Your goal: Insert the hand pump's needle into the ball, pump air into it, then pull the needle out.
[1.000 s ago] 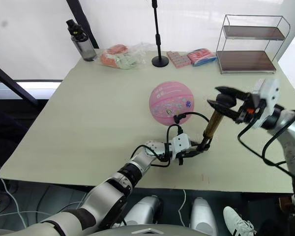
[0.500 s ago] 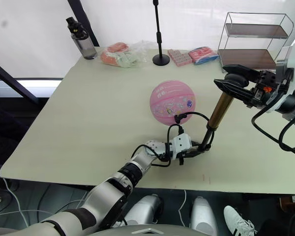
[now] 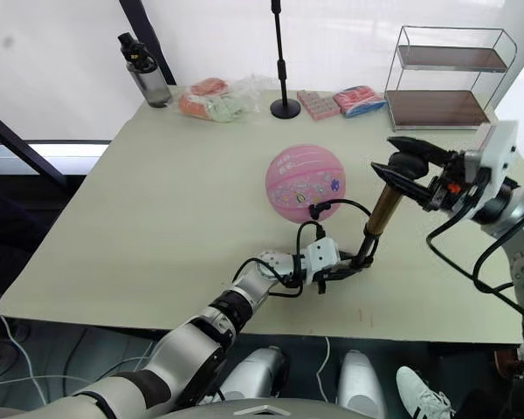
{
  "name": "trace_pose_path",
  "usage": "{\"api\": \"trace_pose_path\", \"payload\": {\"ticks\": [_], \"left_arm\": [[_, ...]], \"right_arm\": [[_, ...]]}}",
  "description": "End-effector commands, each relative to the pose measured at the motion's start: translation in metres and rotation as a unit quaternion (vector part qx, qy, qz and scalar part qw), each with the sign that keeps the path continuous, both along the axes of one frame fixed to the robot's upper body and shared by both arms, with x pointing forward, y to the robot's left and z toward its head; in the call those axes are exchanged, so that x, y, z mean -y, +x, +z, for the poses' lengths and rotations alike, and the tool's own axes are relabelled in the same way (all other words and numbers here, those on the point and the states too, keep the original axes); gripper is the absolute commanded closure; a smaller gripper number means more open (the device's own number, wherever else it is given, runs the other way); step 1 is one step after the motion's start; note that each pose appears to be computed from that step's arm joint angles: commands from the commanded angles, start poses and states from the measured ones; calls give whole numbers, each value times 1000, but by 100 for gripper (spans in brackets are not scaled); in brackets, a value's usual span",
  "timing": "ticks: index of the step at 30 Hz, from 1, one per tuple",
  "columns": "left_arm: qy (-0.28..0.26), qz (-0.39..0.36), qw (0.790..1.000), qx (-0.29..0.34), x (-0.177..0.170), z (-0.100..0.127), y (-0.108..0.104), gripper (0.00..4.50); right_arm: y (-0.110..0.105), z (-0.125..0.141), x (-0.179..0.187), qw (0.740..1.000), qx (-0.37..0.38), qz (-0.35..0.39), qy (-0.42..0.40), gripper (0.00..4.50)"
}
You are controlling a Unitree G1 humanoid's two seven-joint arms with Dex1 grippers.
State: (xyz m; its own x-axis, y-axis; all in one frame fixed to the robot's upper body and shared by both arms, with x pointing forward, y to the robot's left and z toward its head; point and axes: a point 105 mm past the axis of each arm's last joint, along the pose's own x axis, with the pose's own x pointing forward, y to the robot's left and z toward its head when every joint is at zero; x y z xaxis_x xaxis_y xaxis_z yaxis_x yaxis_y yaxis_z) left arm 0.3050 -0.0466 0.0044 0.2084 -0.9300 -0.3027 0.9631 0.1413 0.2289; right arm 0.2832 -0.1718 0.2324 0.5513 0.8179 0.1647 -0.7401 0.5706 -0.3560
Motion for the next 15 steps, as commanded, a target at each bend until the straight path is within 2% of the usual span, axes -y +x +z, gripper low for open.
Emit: {"api": "trace_pose_path", "payload": {"ticks": [1, 8, 15], "left_arm": [[79, -16, 995, -55, -16, -43, -20, 342], [80, -15, 995, -54, -17, -43, -19, 342], [80, -12, 995, -52, -18, -42, -18, 342]], "right_arm": [[11, -42, 9, 998, -46, -41, -12, 248], [9, -100, -8, 993, -111, -31, 0, 248], [5, -154, -17, 985, -165, -43, -23, 248]]}}
